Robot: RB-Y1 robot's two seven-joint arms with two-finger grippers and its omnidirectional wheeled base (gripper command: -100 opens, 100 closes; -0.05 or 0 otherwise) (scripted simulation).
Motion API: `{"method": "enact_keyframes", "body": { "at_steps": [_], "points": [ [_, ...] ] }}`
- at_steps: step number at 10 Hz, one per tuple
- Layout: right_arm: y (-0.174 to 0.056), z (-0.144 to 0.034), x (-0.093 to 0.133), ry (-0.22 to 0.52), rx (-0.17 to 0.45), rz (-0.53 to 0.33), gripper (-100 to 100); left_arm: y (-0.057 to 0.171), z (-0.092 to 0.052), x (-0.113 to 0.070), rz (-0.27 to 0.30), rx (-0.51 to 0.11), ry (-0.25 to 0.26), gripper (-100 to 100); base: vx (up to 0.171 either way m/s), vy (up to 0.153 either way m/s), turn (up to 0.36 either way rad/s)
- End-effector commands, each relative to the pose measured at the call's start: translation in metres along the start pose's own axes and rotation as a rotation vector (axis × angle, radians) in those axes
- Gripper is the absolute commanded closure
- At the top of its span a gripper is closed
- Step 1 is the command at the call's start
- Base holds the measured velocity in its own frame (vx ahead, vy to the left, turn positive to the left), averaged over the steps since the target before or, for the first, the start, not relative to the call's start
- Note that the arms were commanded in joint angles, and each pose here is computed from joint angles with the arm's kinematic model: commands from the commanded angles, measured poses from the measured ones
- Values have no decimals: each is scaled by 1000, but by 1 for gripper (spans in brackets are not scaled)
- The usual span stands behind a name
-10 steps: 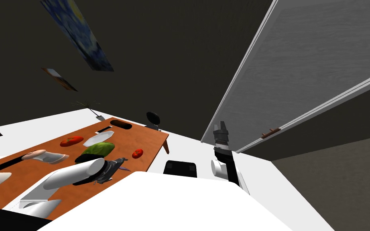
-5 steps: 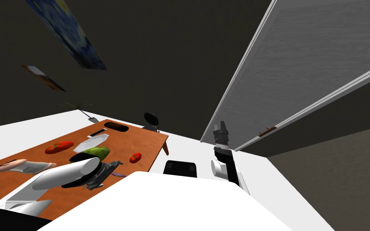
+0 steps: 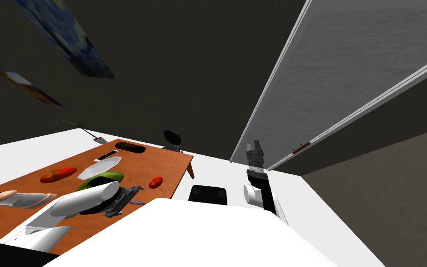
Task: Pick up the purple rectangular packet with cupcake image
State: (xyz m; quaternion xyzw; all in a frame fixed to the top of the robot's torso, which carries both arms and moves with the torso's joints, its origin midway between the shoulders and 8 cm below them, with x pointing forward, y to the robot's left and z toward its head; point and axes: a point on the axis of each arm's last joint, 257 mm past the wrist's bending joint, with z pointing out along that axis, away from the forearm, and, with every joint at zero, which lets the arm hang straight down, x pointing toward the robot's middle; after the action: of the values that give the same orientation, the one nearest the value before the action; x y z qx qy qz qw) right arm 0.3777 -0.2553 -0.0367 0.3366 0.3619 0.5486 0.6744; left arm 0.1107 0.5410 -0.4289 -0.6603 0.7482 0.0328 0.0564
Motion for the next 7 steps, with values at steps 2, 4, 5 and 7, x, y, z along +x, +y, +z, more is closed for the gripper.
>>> {"method": "enact_keyframes", "body": {
  "at_steps": [2,4,5,7],
  "points": [
    [0,0,0,0,0,0,0,0,4,-1,-10,-1,-1,-100,-49,5,-70],
    [0,0,0,0,0,0,0,-1,5,-1,-11,0,-1,100,-3,0,2],
    [0,0,0,0,0,0,0,0,5,-1,-12,-2,-1,100,0,0,0],
    [0,0,0,0,0,0,0,0,5,-1,-12,-1,-1,100,0,0,0]
  ]
}}
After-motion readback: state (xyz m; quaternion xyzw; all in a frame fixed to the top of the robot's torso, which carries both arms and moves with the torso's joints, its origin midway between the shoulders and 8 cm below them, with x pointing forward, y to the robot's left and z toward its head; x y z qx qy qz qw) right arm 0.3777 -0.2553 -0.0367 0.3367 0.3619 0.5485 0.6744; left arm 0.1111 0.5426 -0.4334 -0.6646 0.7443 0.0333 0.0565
